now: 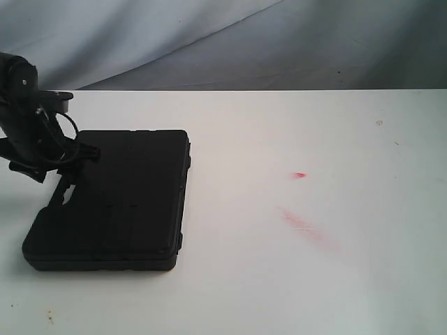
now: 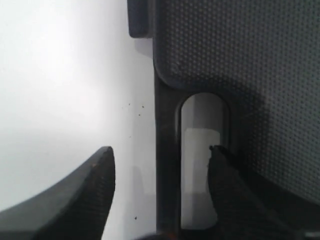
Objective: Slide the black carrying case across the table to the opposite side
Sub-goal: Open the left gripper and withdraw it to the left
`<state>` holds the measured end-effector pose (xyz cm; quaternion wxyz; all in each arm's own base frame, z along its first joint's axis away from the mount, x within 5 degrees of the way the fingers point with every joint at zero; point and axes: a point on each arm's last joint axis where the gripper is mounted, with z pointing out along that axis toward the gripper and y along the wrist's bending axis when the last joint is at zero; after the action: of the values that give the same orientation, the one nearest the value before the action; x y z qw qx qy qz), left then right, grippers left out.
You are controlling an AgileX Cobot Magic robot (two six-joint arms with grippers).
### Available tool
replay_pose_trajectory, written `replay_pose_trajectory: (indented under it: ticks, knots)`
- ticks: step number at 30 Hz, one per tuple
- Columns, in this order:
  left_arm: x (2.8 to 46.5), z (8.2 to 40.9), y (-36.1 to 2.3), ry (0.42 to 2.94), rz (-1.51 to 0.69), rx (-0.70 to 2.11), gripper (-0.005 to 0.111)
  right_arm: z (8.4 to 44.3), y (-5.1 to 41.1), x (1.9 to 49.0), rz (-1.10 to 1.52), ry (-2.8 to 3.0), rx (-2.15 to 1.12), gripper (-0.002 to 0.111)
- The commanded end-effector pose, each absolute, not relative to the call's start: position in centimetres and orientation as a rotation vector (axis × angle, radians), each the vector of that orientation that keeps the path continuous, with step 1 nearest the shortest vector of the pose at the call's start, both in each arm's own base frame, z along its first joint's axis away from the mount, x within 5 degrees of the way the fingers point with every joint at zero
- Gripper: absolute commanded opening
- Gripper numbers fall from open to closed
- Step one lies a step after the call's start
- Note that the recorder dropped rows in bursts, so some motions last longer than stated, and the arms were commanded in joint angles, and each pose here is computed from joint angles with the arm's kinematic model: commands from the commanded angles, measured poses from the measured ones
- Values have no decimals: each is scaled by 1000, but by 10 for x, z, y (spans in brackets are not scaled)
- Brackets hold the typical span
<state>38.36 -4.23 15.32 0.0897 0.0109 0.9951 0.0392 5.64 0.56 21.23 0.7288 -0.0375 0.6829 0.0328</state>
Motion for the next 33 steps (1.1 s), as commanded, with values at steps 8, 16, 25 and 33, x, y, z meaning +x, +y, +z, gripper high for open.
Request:
replay_pose_trajectory:
  ticks: [8, 16, 25, 33]
  knots:
    - [348, 196, -43, 2814, 32, 0, 54, 211, 5, 56, 64, 1502, -77, 0]
    - [314, 213, -41, 2678, -43, -24, 54, 211, 5, 56, 64, 1502, -77, 0]
    - [275, 223, -38, 2536, -110, -52, 54, 211, 5, 56, 64, 1502, -77, 0]
    - [229, 229, -33, 2326, -180, -84, 54, 211, 5, 56, 64, 1502, -77, 0]
